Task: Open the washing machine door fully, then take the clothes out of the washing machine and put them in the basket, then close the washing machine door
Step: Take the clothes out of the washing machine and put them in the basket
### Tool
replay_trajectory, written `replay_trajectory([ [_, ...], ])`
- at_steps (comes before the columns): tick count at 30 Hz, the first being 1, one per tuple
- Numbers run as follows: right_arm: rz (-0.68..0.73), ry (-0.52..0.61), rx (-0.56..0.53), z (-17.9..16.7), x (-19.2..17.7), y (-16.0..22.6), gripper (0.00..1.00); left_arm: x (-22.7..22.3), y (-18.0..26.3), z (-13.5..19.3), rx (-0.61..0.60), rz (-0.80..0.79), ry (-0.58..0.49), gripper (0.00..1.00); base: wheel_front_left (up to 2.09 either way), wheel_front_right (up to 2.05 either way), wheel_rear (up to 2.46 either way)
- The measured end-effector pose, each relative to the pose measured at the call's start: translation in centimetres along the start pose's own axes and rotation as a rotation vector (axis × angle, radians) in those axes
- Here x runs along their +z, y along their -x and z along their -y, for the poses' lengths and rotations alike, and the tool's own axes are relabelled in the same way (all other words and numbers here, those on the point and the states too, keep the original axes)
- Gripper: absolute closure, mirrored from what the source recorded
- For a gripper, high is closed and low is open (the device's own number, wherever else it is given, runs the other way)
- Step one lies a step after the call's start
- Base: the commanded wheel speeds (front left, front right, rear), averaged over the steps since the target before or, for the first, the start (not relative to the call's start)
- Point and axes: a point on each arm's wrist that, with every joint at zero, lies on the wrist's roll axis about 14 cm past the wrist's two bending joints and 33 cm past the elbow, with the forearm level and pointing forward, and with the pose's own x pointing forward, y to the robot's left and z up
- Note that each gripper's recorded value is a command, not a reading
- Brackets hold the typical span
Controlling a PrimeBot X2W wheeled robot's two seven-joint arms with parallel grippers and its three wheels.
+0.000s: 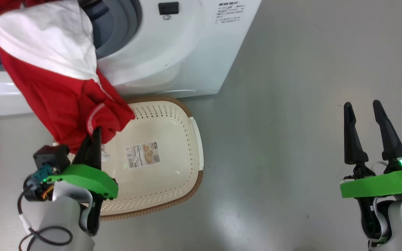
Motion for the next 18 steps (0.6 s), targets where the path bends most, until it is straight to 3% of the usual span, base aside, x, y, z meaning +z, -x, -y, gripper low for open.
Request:
replay_trajectory([
  [2,-0.009,0.001,-0.003,0.1,-0.4,-0.1,0.00,-0.4,-0.4,-0.1,0.001,-0.014,-0.001,0.97,0.00,0.00,0.00],
  [3,-0.014,0.002,-0.006,0.2,-0.6,-0.1,0.00,-0.6,-0.6,-0.1,0.001,-0.019,-0.001,0.82,0.00,0.00,0.00],
  [6,-0.022,0.004,-0.011,0.4,-1.0,-0.3,0.00,-1.0,-1.3,-0.1,0.000,-0.033,-0.007,0.50,0.00,0.00,0.00],
  [7,-0.023,0.005,-0.011,0.5,-1.0,-0.4,0.00,-1.0,-1.5,-0.1,0.000,-0.035,-0.006,0.17,0.00,0.00,0.00],
  [8,-0.021,0.005,-0.011,0.5,-1.0,-0.6,0.00,-1.1,-1.7,-0.1,0.001,-0.039,-0.006,0.00,0.00,0.00,0.00],
  [18,-0.018,0.004,-0.009,0.4,-1.0,-0.7,0.00,-0.4,-2.2,-0.5,0.012,-0.027,0.000,0.00,0.00,0.00,0.00],
])
